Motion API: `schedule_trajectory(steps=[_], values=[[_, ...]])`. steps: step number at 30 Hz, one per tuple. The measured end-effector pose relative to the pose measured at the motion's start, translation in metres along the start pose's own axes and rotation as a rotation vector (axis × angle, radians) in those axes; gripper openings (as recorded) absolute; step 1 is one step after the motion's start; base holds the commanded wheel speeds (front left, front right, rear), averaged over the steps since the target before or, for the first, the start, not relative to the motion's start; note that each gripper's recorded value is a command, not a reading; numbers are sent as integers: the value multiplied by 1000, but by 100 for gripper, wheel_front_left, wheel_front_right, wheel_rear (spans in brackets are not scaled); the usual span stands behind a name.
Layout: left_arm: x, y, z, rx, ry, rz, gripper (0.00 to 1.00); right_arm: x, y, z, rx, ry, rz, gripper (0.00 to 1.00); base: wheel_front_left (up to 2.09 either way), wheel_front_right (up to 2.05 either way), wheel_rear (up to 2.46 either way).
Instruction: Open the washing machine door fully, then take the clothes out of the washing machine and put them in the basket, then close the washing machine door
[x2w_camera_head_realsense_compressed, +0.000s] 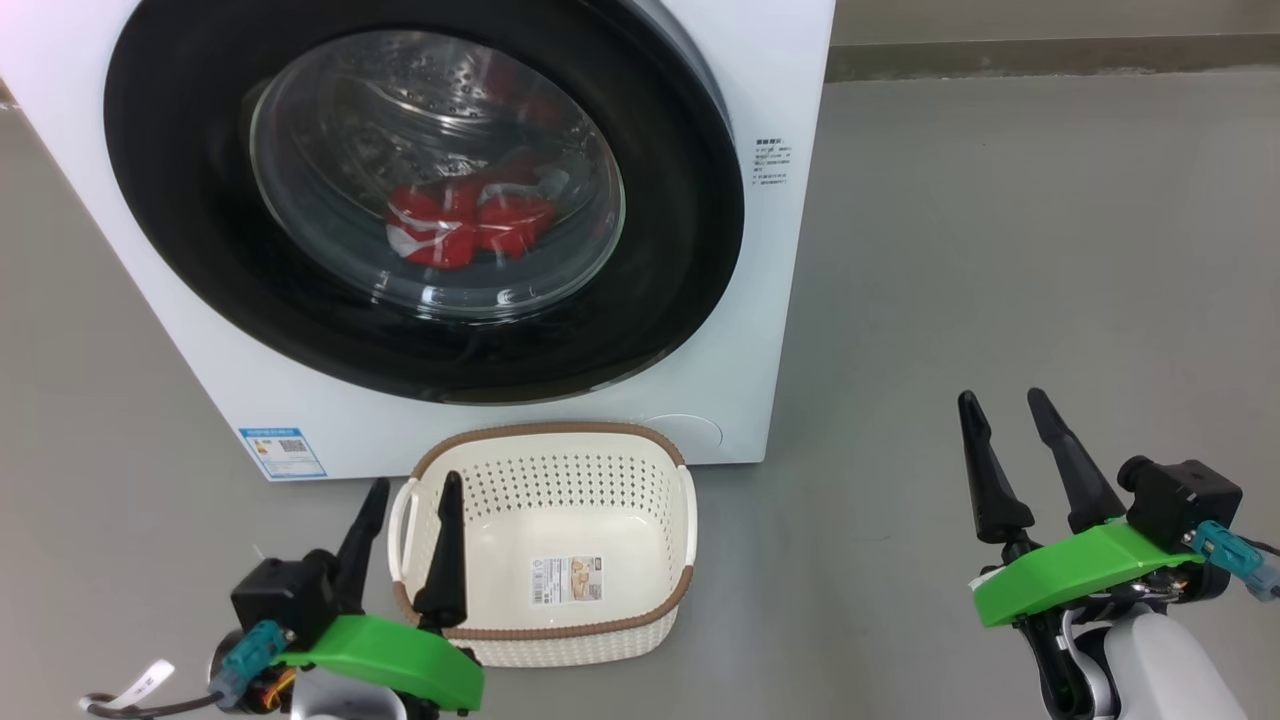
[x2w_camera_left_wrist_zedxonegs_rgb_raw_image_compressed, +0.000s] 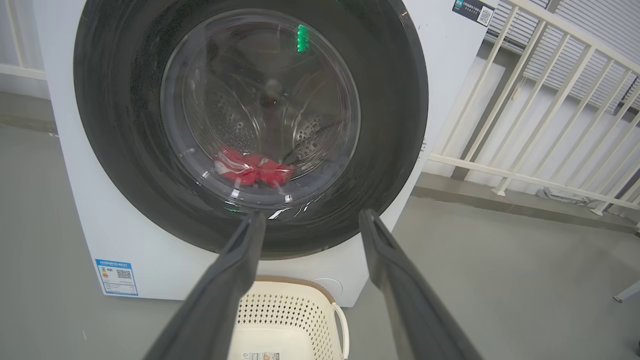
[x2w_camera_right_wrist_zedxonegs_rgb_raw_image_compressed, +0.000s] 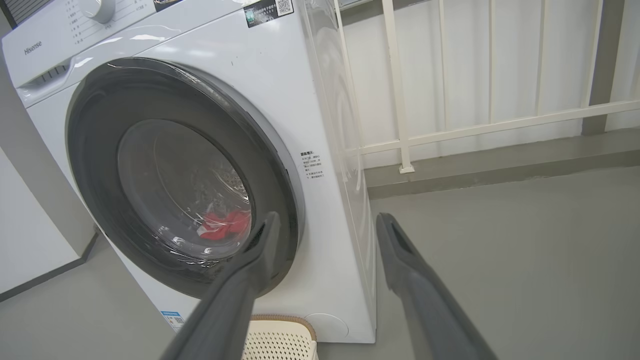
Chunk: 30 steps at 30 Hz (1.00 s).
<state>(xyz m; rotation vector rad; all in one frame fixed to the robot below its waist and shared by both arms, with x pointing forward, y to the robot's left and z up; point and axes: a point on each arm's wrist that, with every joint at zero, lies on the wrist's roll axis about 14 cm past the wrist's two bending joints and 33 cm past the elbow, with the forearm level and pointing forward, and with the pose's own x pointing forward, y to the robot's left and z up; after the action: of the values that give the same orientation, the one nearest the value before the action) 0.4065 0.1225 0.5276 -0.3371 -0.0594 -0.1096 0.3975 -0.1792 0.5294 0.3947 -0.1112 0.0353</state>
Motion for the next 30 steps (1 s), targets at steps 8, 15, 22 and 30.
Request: schedule_trajectory(steps=[8, 15, 22, 30], values=[[6, -5, 12, 96, -50, -17, 100, 3, -1, 3, -86, -12, 7, 100, 0, 0, 0], [7, -10, 16, 172, -77, -31, 100, 5, -5, 2, -167, -10, 7, 100, 0, 0, 0], [10, -9, 19, 186, -85, -23, 100, 9, -5, 5, -183, -17, 9, 100, 0, 0, 0], [10, -7, 18, 187, -81, -11, 100, 10, -6, 5, -181, -15, 6, 100, 0, 0, 0]])
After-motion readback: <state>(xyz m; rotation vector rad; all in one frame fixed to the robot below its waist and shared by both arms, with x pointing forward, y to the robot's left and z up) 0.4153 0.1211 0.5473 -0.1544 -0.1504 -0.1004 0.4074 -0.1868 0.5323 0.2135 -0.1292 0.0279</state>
